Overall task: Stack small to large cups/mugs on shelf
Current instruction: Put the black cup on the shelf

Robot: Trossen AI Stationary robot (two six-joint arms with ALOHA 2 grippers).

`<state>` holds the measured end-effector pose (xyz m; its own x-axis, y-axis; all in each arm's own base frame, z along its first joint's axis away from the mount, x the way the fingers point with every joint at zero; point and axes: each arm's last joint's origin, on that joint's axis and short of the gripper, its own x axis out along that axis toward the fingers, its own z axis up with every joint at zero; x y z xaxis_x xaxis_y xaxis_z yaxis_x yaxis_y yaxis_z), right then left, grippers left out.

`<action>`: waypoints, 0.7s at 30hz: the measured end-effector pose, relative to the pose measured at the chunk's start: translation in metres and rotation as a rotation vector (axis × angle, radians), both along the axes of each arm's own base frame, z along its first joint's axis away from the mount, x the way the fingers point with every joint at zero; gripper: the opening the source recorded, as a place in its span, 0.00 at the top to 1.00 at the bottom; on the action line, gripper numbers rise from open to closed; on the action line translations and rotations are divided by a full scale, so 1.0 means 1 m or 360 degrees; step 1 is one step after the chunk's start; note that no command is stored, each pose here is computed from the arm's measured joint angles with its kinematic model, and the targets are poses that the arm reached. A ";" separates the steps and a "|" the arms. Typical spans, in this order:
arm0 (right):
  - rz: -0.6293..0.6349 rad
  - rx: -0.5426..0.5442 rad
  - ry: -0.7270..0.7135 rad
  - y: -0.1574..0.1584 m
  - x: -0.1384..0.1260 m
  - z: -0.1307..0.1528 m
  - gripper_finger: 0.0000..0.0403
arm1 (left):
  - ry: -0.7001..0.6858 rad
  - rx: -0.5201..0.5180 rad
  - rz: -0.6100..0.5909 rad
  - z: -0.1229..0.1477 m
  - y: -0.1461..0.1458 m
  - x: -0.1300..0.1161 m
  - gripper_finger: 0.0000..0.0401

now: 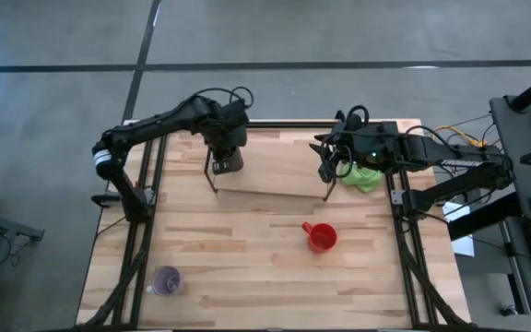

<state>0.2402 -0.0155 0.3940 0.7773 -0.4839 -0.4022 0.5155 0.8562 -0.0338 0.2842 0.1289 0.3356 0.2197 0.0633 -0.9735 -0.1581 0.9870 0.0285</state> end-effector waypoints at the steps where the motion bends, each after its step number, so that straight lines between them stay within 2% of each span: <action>1: -0.0001 0.0002 0.0005 0.000 0.000 0.000 0.70 | 0.0008 -0.0004 0.0000 -0.002 0.001 0.001 1.00; 21: 0.0009 -0.0018 0.0019 0.000 0.000 0.000 0.70 | 0.0110 -0.0049 -0.0041 -0.019 -0.002 0.016 1.00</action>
